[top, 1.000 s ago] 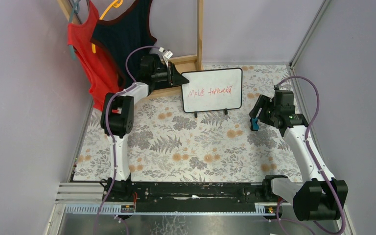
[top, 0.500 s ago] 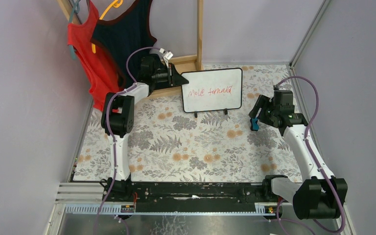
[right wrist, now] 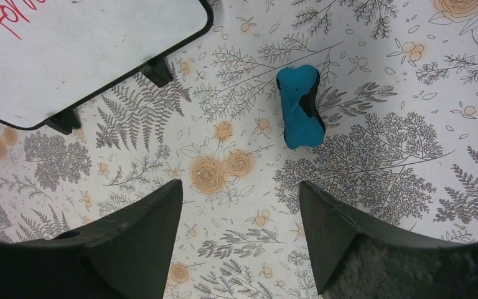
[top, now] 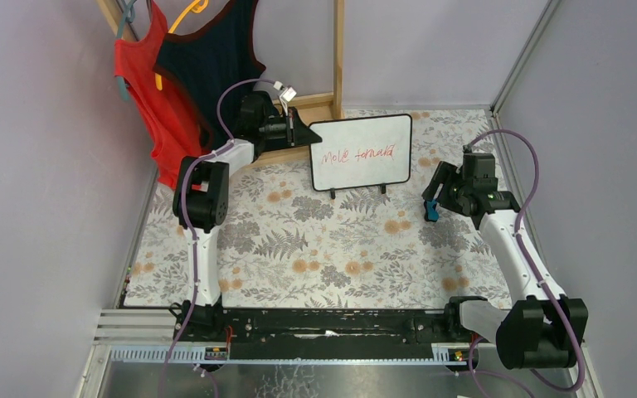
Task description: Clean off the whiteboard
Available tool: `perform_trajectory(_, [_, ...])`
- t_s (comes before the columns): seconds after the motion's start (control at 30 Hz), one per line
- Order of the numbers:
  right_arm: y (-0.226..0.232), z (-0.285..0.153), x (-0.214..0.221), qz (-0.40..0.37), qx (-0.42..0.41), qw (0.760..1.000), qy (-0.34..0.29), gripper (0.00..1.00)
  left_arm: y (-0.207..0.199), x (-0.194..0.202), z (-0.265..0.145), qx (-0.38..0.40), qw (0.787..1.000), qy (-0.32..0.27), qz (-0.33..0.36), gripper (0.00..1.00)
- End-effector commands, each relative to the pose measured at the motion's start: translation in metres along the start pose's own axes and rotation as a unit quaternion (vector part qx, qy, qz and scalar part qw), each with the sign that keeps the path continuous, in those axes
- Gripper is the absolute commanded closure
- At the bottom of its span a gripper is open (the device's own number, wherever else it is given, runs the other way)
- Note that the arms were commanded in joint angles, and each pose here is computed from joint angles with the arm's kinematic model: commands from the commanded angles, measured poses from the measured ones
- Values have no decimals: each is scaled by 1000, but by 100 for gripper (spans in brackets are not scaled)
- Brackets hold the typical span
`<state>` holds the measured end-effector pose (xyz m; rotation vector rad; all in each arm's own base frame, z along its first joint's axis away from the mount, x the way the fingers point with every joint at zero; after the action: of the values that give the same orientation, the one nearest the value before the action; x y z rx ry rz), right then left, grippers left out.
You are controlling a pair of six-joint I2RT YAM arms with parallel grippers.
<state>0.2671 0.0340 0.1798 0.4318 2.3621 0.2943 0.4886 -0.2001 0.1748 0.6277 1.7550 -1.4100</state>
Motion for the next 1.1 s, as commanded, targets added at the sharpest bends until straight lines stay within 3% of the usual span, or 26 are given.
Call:
perform_trajectory(0.0, [1,-2,-8,-2,7,1000,-12,24,5,-2,2,-4,1000,-3,4,100])
perform_trajectory(0.47, [-7,4,-13,-11,50,999,5,24,15,7,-9,-20,1000,4,0,100])
perform_trajectory(0.73, [-23,27,-16,-30,137,987,78,27,19,13,-12,-29,1000,6,-1,100])
perform_trajectory(1.07, [-26,65,-13,-50,145,979,131,29,20,15,-12,-29,1000,3,-8,100])
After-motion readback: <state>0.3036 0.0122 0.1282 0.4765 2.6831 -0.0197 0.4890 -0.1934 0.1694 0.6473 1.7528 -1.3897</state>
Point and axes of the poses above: each gripper's point midway between its finger pads, its own z axis out along the fingers, its own y axis along the line the jaws close on, x = y × z, the point moved 5 cm from there along -z, back along the fingers
